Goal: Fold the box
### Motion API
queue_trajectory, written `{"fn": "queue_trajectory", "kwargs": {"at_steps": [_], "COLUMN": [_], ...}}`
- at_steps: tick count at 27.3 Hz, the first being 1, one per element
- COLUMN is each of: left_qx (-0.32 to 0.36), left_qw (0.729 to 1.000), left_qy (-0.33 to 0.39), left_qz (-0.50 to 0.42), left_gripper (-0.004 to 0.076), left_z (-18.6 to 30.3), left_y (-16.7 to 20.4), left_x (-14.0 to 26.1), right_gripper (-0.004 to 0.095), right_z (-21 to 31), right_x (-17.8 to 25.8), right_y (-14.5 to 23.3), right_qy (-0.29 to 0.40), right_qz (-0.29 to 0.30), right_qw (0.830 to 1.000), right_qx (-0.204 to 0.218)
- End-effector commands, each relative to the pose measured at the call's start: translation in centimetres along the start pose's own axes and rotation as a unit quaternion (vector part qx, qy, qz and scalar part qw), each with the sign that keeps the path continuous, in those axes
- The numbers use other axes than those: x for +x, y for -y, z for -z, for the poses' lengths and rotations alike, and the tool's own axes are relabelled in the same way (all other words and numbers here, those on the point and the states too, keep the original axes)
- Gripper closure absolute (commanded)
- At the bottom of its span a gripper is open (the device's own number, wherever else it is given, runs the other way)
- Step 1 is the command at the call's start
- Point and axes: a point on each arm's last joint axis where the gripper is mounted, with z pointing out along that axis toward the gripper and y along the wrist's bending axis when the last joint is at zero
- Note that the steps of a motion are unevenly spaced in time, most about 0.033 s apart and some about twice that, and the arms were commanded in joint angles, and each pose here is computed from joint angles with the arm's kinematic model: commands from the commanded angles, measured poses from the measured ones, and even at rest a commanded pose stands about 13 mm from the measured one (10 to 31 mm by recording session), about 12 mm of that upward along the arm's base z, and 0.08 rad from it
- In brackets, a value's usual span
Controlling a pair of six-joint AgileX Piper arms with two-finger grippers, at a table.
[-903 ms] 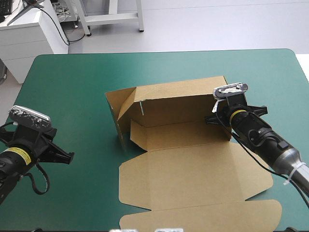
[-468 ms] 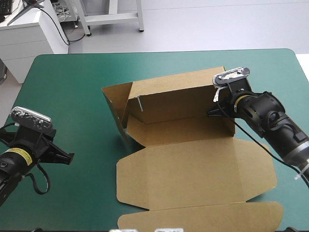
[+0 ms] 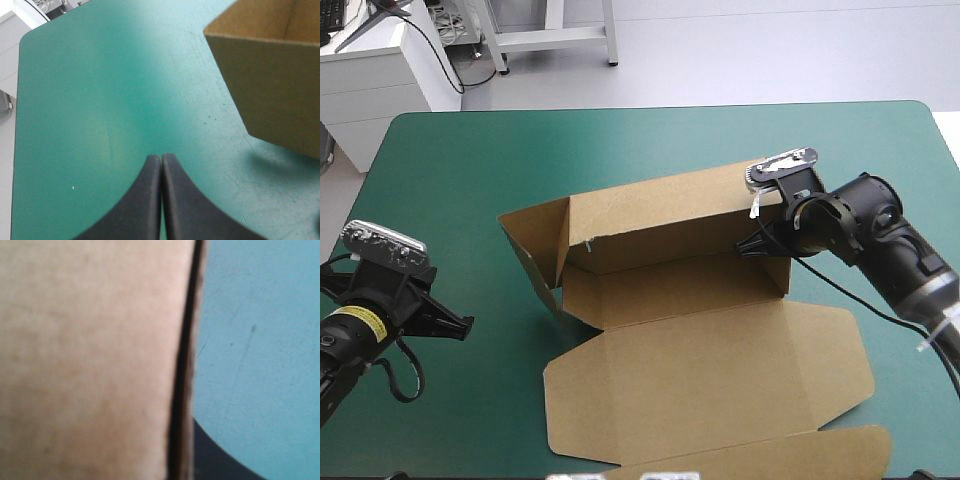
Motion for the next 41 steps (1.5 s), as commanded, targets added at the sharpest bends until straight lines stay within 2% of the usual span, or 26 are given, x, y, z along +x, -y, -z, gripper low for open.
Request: {"fn": "queue_trajectory", "kwargs": {"at_steps": [1, 7, 11, 15, 22, 27, 33, 34, 36, 41], "left_qx": [-0.007, -0.007, -0.007, -0.007, 0.012, 0.015, 0.015, 0.014, 0.013, 0.012], "left_qw": [0.999, 0.999, 0.999, 0.999, 0.999, 0.999, 0.999, 0.999, 0.999, 1.0], "left_qy": [0.039, 0.034, 0.034, 0.034, 0.032, 0.031, 0.026, 0.025, 0.022, 0.017], "left_qz": [0.006, 0.006, 0.006, 0.006, 0.019, 0.021, 0.021, 0.02, 0.02, 0.02], "left_gripper": [0.0733, 0.0733, 0.0733, 0.0733, 0.0733, 0.0733, 0.0733, 0.0733, 0.0733, 0.0733], "left_z": [0.6, 0.6, 0.6, 0.6, 0.6, 0.6, 0.6, 0.6, 0.6, 0.6], "left_y": [-0.4, -0.4, -0.4, -0.4, 0.0, 0.0, 0.0, 0.0, 0.0, 0.0], "left_x": [-0.9, -0.8, -0.8, -0.8, -0.8, -0.8, -0.7, -0.7, -0.6, -0.5], "right_gripper": [0.0927, 0.0927, 0.0927, 0.0927, 0.0886, 0.0729, 0.0476, 0.0403, 0.0324, 0.0308], "right_z": [-0.7, -4.8, -6.8, -8.7, -12.2, -14.1, -14.2, -13.5, -12.0, -5.0], "right_x": [-0.6, -2.1, -3.8, -5.4, -6.8, -7.3, -7.6, -7.7, -8.0, -9.2], "right_y": [-0.3, -0.7, -0.4, -0.1, -0.5, -0.7, -0.3, 0.0, 0.8, 3.2], "right_qy": [-0.015, -0.042, -0.03, 0.002, 0.001, -0.004, 0.012, 0.009, 0.001, 0.026], "right_qz": [0.002, 0.003, -0.012, -0.024, -0.007, 0.005, -0.013, -0.022, -0.027, -0.018], "right_qw": [1.0, 0.999, 0.999, 0.999, 0.999, 0.999, 0.999, 0.999, 0.998, 0.999], "right_qx": [-0.013, -0.02, -0.04, -0.043, -0.042, -0.04, -0.045, -0.049, -0.048, -0.037]}}
